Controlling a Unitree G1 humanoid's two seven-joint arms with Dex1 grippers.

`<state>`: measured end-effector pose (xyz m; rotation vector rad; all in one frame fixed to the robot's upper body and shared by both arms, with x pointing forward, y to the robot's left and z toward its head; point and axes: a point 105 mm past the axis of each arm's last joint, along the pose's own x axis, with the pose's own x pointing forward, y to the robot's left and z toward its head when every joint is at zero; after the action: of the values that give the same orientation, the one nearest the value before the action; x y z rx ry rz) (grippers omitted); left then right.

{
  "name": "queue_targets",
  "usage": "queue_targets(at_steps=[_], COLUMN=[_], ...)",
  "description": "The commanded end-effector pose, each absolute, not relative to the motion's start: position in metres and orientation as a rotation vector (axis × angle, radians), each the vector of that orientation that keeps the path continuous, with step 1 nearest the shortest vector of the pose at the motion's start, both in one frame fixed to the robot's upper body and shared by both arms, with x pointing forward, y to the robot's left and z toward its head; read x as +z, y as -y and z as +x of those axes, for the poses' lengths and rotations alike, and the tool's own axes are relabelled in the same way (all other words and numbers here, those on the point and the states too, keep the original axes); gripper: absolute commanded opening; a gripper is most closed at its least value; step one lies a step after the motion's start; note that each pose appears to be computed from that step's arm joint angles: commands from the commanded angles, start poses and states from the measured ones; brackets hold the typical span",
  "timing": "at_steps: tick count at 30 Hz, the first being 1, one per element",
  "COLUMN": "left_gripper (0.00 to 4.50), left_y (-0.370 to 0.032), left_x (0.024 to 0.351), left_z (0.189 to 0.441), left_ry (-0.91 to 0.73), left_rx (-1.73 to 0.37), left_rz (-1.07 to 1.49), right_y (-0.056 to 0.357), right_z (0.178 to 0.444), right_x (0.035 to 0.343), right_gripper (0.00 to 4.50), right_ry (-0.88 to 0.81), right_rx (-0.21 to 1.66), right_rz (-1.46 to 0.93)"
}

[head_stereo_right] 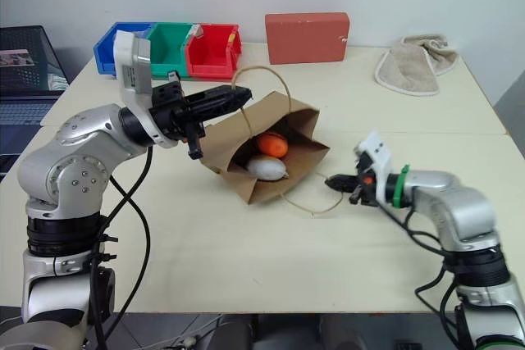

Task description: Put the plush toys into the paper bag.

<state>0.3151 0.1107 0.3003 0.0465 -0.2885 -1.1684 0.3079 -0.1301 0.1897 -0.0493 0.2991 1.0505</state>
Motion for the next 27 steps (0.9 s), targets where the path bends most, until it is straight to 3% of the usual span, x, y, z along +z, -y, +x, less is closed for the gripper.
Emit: queue_targets(at_steps=[1, 5, 12, 21, 27], left_gripper=[0.00, 0.00, 0.00, 0.00, 1.89], left_y=[-0.112, -0.105, -0.096, -0.104, -0.116], left_x=[0.321, 0.322, 0.317, 0.307, 0.304], left_z=[0.317, 0.333, 0.357, 0.361, 0.350], left_ry=[0.379, 0.393, 0.404, 0.361, 0.324], left_rx=[-1.148, -1.127, -1.091, -1.084, -1.130], left_rz=[0.063, 0.048, 0.012, 0.021, 0.050], right_y=[0.136, 0.145, 0.145, 0.142, 0.145], right_z=[0.298, 0.306, 0.325, 0.339, 0.330], right_x=[0.229, 0.260, 0.288, 0.282, 0.296], right_gripper=[0.02, 0.02, 0.02, 0.02, 2.05], right_ry=[-0.215, -0.178, -0.133, -0.156, -0.106], right_rx=[1.089, 1.050, 0.985, 0.916, 0.947], right_rz=[-0.022, 0.042, 0.139, 0.173, 0.110])
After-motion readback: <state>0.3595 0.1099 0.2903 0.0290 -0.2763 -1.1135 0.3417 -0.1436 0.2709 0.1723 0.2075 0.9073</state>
